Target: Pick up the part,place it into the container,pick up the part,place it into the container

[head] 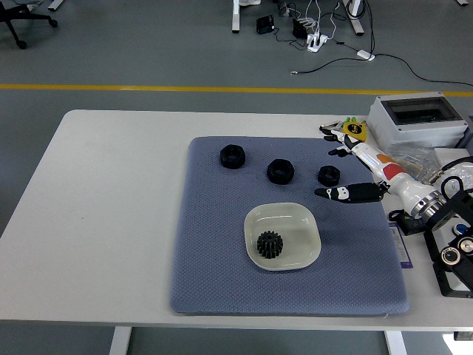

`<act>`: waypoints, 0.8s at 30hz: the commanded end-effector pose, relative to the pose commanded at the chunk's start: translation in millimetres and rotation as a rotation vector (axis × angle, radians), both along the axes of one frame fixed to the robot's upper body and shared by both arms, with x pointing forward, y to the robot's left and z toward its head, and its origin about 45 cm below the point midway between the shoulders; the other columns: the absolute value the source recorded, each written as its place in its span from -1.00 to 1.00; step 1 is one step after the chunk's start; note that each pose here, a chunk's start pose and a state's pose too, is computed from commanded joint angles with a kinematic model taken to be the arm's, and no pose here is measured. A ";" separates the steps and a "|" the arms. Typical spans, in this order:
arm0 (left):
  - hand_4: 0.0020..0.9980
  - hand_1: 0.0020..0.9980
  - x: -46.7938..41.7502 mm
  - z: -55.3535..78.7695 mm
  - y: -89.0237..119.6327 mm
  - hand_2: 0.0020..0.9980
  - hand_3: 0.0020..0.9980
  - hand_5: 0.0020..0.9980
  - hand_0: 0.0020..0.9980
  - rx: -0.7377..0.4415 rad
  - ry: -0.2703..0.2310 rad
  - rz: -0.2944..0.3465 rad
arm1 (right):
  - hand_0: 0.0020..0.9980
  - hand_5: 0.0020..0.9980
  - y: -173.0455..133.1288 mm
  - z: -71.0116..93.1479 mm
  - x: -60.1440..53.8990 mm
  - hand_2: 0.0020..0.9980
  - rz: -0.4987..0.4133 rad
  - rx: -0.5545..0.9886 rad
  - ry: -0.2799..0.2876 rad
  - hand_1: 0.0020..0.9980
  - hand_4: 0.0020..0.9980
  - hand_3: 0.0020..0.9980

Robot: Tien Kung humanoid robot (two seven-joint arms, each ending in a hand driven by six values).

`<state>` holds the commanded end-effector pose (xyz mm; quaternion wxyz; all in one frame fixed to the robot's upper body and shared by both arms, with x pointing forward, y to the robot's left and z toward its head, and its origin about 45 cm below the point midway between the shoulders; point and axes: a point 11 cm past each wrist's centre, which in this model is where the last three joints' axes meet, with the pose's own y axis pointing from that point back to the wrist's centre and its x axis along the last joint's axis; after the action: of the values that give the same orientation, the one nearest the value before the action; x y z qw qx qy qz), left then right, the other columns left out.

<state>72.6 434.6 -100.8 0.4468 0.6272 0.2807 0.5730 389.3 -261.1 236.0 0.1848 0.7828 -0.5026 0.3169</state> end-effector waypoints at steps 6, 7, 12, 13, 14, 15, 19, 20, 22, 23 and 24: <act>0.43 0.29 -0.8 -0.4 -0.7 0.43 0.24 0.36 0.41 -0.001 0.001 0.000 | 0.60 0.42 -22.1 -4.5 -4.3 0.75 -0.106 0.264 0.090 0.61 1.00 0.83; 0.43 0.29 -0.9 -0.5 -0.8 0.43 0.24 0.36 0.41 -0.001 0.002 -0.001 | 0.60 0.58 -26.5 -5.7 -5.0 0.72 -0.126 0.313 0.105 0.60 1.00 0.81; 0.43 0.29 -1.3 -0.7 -1.2 0.43 0.24 0.36 0.41 -0.002 0.003 -0.001 | 0.60 0.58 -49.0 -18.9 -11.1 0.72 -0.232 0.550 0.196 0.60 1.00 0.81; 0.43 0.30 -1.2 -0.7 -1.3 0.43 0.24 0.37 0.41 -0.002 0.003 -0.002 | 0.59 0.60 -52.8 -22.8 -12.9 0.70 -0.252 0.596 0.213 0.59 1.00 0.80; 0.43 0.30 -1.0 -0.7 -1.3 0.43 0.24 0.37 0.41 -0.002 0.003 -0.003 | 0.59 0.60 -56.2 -26.9 -14.8 0.70 -0.273 0.648 0.232 0.59 1.00 0.80; 0.43 0.30 -0.8 -0.7 -1.3 0.43 0.24 0.37 0.41 -0.003 0.003 -0.003 | 0.59 0.60 -58.5 -30.1 -16.4 0.70 -0.289 0.693 0.247 0.59 1.00 0.80; 0.43 0.30 -0.7 -0.8 -1.7 0.43 0.24 0.36 0.41 -0.003 0.003 -0.003 | 0.60 0.64 -67.6 -46.1 -25.9 0.70 -0.361 0.890 0.295 0.60 1.00 0.80; 0.43 0.30 -0.9 -0.9 -1.8 0.43 0.24 0.36 0.41 -0.003 0.004 -0.003 | 0.60 0.64 -69.9 -49.2 -28.6 0.70 -0.375 0.911 0.293 0.60 1.00 0.80; 0.43 0.30 -1.1 -0.9 -1.9 0.43 0.24 0.36 0.41 -0.003 0.004 -0.004 | 0.60 0.64 -72.4 -51.7 -31.1 0.70 -0.388 0.922 0.288 0.60 1.00 0.80; 0.43 0.30 -1.1 -0.9 -1.9 0.43 0.24 0.36 0.41 -0.004 0.004 -0.004 | 0.60 0.64 -74.5 -53.1 -32.9 0.70 -0.395 0.926 0.284 0.60 1.00 0.80; 0.43 0.30 -1.1 -1.0 -2.1 0.43 0.24 0.36 0.41 -0.004 0.004 -0.004 | 0.60 0.64 -76.3 -53.9 -34.3 0.70 -0.400 0.926 0.280 0.60 1.00 0.80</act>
<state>71.5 432.6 -101.8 0.4487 0.6281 0.2815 0.5701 354.9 -337.4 182.1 -0.0582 0.7063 -0.7001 -0.0877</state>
